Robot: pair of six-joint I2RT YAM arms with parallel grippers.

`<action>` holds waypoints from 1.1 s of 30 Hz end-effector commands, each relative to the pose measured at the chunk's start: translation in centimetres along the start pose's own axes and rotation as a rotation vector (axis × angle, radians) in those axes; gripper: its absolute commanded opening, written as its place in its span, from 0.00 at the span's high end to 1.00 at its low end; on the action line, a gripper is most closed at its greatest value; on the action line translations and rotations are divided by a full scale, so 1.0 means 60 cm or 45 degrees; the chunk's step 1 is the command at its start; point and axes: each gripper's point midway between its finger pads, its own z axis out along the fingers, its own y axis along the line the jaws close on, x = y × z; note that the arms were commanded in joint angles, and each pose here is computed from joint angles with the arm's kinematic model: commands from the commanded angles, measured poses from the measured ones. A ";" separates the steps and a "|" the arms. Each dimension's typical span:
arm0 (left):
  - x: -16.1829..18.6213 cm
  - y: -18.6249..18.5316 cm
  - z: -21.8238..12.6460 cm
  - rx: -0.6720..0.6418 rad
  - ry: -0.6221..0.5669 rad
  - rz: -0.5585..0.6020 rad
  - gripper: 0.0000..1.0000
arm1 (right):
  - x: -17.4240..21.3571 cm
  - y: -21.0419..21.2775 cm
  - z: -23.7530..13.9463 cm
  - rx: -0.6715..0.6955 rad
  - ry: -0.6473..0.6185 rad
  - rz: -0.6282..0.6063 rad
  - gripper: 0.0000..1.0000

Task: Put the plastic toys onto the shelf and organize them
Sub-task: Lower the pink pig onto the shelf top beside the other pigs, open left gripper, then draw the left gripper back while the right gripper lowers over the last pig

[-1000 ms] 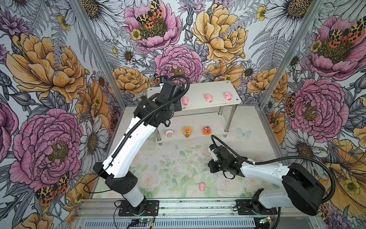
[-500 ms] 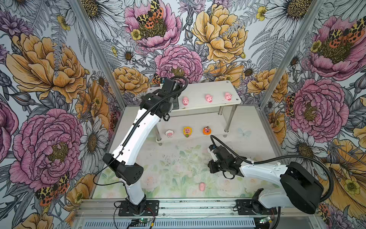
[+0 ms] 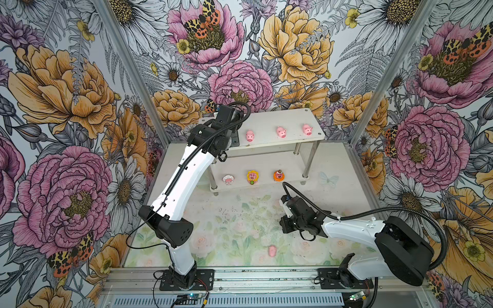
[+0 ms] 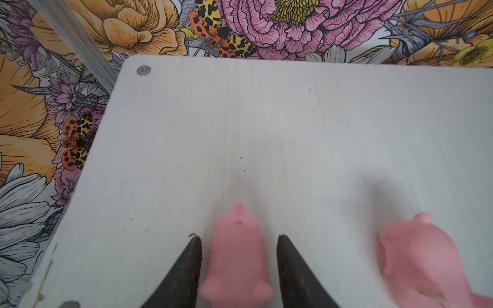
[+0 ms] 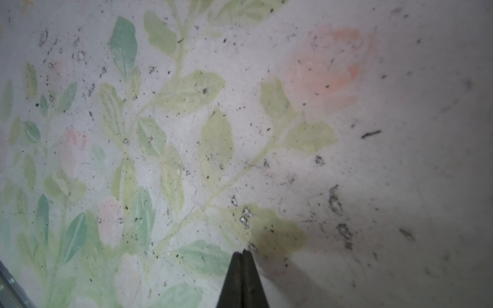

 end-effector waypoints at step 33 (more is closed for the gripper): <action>0.386 0.031 -0.102 0.237 0.061 -0.120 0.32 | 0.142 0.082 -0.075 -0.159 0.145 -0.137 0.60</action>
